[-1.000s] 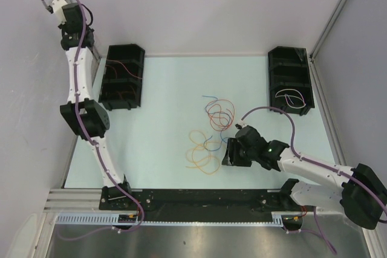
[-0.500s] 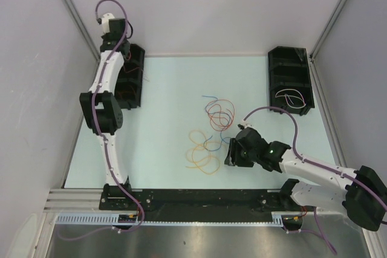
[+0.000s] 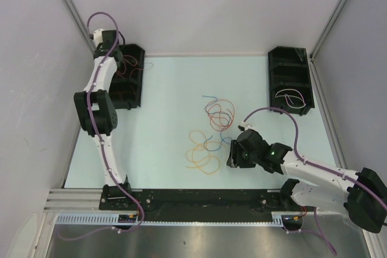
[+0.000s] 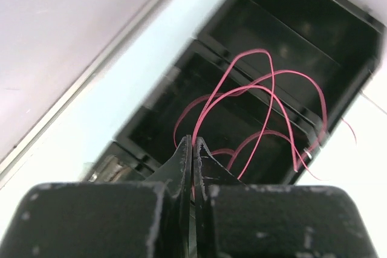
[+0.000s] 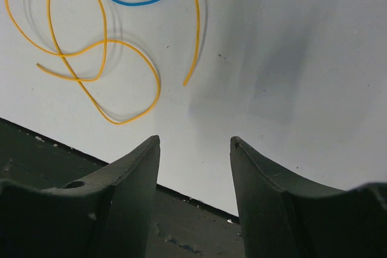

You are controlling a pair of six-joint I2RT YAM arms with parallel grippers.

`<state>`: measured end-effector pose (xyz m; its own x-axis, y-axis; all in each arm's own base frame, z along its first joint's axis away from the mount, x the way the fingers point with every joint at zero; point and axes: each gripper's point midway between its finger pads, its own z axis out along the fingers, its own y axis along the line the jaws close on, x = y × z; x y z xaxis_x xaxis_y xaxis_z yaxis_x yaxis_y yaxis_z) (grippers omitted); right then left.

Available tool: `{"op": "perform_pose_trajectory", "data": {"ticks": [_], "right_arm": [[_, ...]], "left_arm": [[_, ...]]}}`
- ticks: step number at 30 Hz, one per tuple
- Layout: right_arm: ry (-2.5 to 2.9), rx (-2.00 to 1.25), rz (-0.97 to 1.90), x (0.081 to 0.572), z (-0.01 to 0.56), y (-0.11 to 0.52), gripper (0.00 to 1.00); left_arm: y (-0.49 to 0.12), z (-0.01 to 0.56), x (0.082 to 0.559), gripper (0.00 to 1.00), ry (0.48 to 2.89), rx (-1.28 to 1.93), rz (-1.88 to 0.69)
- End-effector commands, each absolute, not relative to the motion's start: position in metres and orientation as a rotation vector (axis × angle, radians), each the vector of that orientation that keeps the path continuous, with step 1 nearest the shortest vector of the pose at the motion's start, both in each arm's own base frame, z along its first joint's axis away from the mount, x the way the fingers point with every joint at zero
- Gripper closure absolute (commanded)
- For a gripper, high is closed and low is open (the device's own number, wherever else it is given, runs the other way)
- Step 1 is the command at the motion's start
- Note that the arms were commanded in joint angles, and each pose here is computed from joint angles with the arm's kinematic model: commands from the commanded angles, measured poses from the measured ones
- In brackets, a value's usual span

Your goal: Untangle the cables

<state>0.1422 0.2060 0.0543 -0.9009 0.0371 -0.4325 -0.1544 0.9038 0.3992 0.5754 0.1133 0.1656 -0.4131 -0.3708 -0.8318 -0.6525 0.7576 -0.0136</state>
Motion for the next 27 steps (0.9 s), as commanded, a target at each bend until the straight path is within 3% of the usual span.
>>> {"op": "perform_pose_trajectory", "data": {"ticks": [1,8,9,11,16,17,18,21,27], "right_arm": [[2.593,-0.123,0.579,0.144,0.055,0.202,0.45],[2.602,-0.127,0.592,0.145,0.051,0.206,0.45],[2.602,-0.125,0.597,0.145,0.052,0.207,0.45],[2.606,-0.122,0.592,0.145,0.050,0.207,0.45],[2.612,-0.117,0.591,0.145,0.049,0.208,0.45],[2.611,-0.112,0.597,0.145,0.050,0.208,0.45],[2.613,-0.113,0.599,0.145,0.049,0.209,0.45],[2.616,-0.108,0.608,0.145,0.049,0.211,0.45],[2.619,-0.103,0.618,0.145,0.049,0.213,0.45]], "left_arm": [[0.140,0.174,0.574,1.00,2.010,-0.899,0.308],[0.137,0.149,0.592,1.00,2.092,-0.882,0.206],[0.137,0.145,0.593,0.90,2.101,-0.879,0.202],[0.130,0.141,0.597,0.83,2.118,-0.840,0.150],[0.127,0.144,0.594,0.80,2.098,-0.836,0.129],[0.130,0.145,0.593,0.74,2.094,-0.842,0.149],[0.132,0.145,0.592,0.57,2.095,-0.847,0.162],[0.133,0.155,0.590,0.29,2.078,-0.863,0.166],[0.116,0.205,0.596,0.21,1.972,-0.780,0.113]]}}
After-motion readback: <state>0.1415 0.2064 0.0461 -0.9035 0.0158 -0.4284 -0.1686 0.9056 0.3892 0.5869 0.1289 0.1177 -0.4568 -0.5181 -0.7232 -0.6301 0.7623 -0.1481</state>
